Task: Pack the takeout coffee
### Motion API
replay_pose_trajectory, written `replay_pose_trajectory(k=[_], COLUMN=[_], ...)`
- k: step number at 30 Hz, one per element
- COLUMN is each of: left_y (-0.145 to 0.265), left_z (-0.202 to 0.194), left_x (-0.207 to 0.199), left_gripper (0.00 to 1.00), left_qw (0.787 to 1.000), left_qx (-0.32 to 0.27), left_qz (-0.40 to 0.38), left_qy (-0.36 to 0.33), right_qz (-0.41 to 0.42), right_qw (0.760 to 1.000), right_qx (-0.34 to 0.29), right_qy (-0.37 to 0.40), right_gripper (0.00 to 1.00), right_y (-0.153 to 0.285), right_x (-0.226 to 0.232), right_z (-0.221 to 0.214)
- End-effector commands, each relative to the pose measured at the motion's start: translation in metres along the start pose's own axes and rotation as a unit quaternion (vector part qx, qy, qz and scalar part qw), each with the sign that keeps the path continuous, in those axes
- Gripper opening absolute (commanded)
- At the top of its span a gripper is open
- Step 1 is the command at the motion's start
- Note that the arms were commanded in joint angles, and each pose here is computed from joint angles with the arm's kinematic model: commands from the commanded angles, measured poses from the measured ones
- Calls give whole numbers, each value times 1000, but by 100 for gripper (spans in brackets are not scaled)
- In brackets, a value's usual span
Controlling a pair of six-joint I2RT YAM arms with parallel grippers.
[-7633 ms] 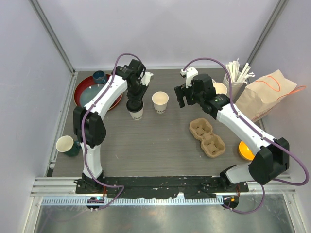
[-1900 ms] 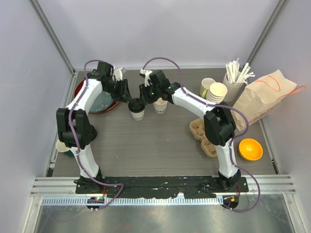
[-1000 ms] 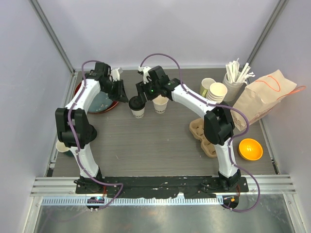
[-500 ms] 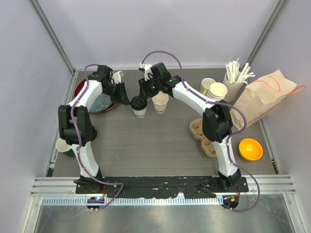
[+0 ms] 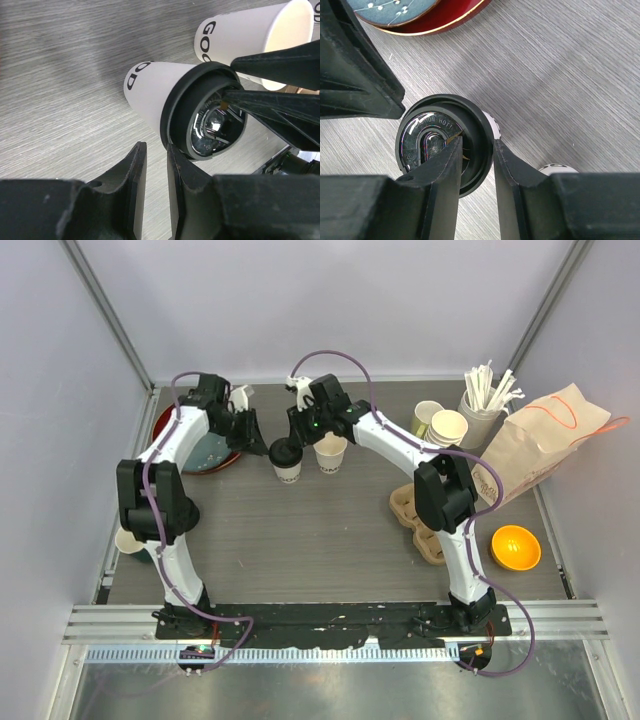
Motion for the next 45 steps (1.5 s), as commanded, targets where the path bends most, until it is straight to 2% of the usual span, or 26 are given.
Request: replay_pose_trajectory(k=[1,12,20,22,27,33,34,37,42,45], left_y=[9,-19,-43,-49,-64,-46,-34,-11,17,23], left_z=[-3,-11,-23,-26,-34,-22,-16,-4,9,12], left_x=[-16,-6,22,29,48,29,20,0,-19,-21], left_gripper=[27,26,2,0,0,0,8,20,24,26], left_qw=[999,999,998,997,995,998,999,999,996,995], left_qx=[-10,26,58,65,79,46,24,-22,-67,-70], left_qz=[-36,-32,8,19,47,31,24,6,5,12], left_qy=[-10,6,30,35,48,25,11,-22,-58,-69], right_qz=[-8,-6,2,4,2,2,5,13,3,1], right_qw=[1000,1000,1000,1000,1000,1000,1000,1000,999,998], right_qx=[-6,-6,-4,1,-1,-16,-18,-19,-39,-54], right_qy=[9,17,-1,-7,-10,-2,0,3,11,17], right_gripper=[34,26,14,11,7,7,9,15,21,27], right_y=[6,5,1,1,0,6,6,7,17,25], right_x=[2,5,9,10,9,10,10,11,9,10], right_z=[5,1,-24,-32,-37,-25,-23,-16,2,17])
Point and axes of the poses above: each gripper's point midway between its finger pads, its own y axis back along the fingers, its own x axis along the line the jaws close on, z = x × y, the point moved 6 cm from there along y, back along the fingers, and after that the axes turned 14 degrees about y, right-handed, at the moved point
